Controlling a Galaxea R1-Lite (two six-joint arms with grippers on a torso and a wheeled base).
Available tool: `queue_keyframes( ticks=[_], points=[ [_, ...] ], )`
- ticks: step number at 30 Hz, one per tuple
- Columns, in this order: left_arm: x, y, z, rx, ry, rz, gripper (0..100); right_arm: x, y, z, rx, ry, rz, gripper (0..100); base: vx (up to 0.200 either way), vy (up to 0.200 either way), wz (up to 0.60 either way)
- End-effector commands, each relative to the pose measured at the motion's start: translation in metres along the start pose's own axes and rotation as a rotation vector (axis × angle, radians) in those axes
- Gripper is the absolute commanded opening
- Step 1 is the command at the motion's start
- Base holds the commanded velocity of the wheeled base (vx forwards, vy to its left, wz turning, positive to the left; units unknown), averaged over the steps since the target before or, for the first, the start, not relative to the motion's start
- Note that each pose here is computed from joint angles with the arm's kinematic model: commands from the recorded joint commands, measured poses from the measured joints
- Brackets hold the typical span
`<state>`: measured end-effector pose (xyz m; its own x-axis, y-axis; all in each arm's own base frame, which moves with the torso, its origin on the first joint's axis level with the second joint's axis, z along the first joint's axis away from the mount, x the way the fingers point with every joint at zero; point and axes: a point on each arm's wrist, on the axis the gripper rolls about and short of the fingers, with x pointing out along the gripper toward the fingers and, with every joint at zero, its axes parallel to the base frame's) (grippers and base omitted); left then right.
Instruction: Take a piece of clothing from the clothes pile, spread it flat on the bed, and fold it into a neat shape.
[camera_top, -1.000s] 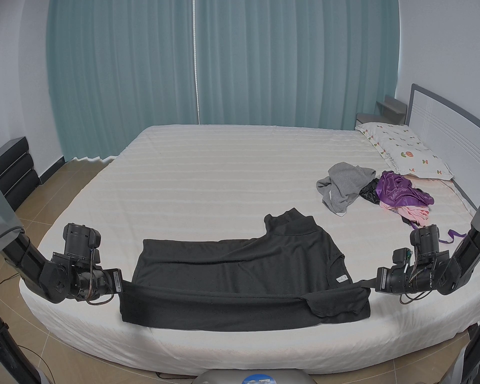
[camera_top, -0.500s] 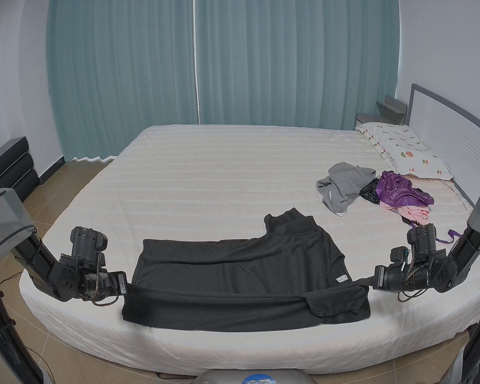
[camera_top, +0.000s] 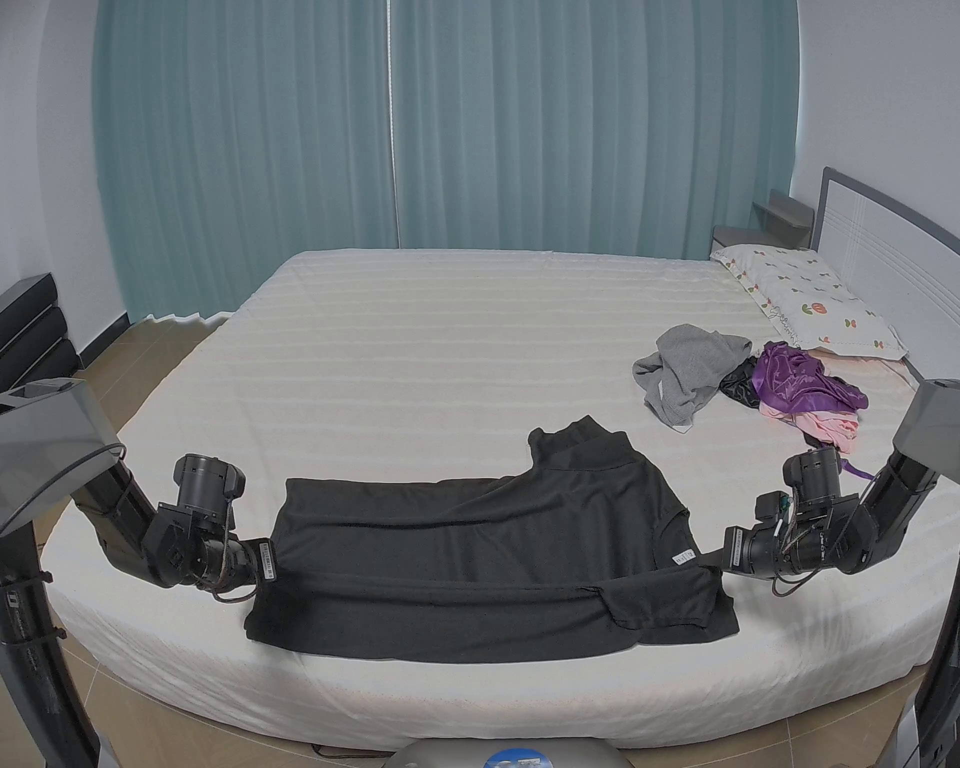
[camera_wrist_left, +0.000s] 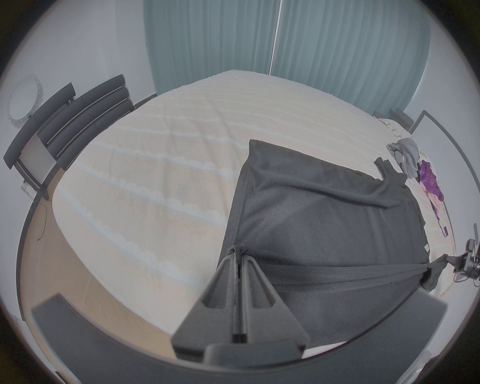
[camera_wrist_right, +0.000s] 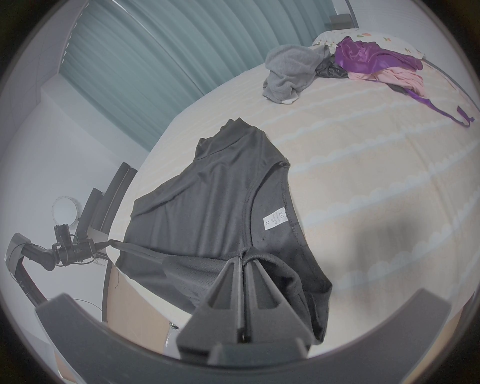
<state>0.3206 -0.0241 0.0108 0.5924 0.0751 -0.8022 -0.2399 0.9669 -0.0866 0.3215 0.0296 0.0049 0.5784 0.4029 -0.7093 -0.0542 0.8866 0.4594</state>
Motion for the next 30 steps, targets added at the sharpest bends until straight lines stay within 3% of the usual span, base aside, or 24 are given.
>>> queue_keyframes(
  ticks=[1, 3, 4, 5, 6, 17, 21, 26, 28, 30],
  points=[
    [0.025, -0.002, -0.005, -0.005, 0.042, 0.015, 0, 0.02, -0.006, -0.004, 0.016, 0.038, -0.009, 0, 0.0, 0.0, 0.0],
    [0.028, -0.002, -0.006, -0.008, 0.047, 0.017, 0, 0.022, -0.007, -0.004, 0.015, 0.039, -0.008, 0, 0.0, 0.0, 0.0],
    [0.03, -0.002, -0.007, -0.011, 0.051, 0.017, 0, 0.024, -0.007, -0.005, 0.016, 0.044, -0.009, 100, 0.0, 0.0, 0.0],
    [0.03, -0.002, -0.007, -0.011, 0.051, 0.017, 0, 0.024, -0.007, -0.005, 0.016, 0.044, -0.009, 100, 0.0, 0.0, 0.0],
    [0.033, -0.004, -0.005, -0.02, 0.033, 0.007, 100, 0.027, -0.007, -0.007, 0.017, 0.051, -0.006, 100, 0.0, 0.0, 0.0],
    [0.018, -0.002, 0.003, -0.143, -0.021, -0.035, 100, -0.014, 0.011, -0.001, 0.095, -0.017, 0.037, 100, 0.0, 0.0, 0.0],
    [-0.014, 0.007, 0.007, -0.201, -0.035, -0.116, 100, -0.033, 0.011, -0.021, 0.118, 0.01, 0.026, 100, 0.0, 0.0, 0.0],
    [-0.031, 0.01, 0.001, -0.251, -0.026, -0.155, 100, -0.046, 0.009, -0.04, 0.124, 0.011, 0.026, 100, 0.0, 0.0, 0.0],
    [-0.034, 0.01, 0.0, -0.291, -0.022, -0.16, 100, -0.049, 0.008, -0.048, 0.12, 0.001, 0.038, 100, 0.0, 0.0, 0.0],
    [-0.036, 0.009, -0.003, -0.348, -0.01, -0.166, 100, -0.051, 0.007, -0.056, 0.171, -0.026, 0.108, 100, 0.0, 0.0, 0.0]
  ],
)
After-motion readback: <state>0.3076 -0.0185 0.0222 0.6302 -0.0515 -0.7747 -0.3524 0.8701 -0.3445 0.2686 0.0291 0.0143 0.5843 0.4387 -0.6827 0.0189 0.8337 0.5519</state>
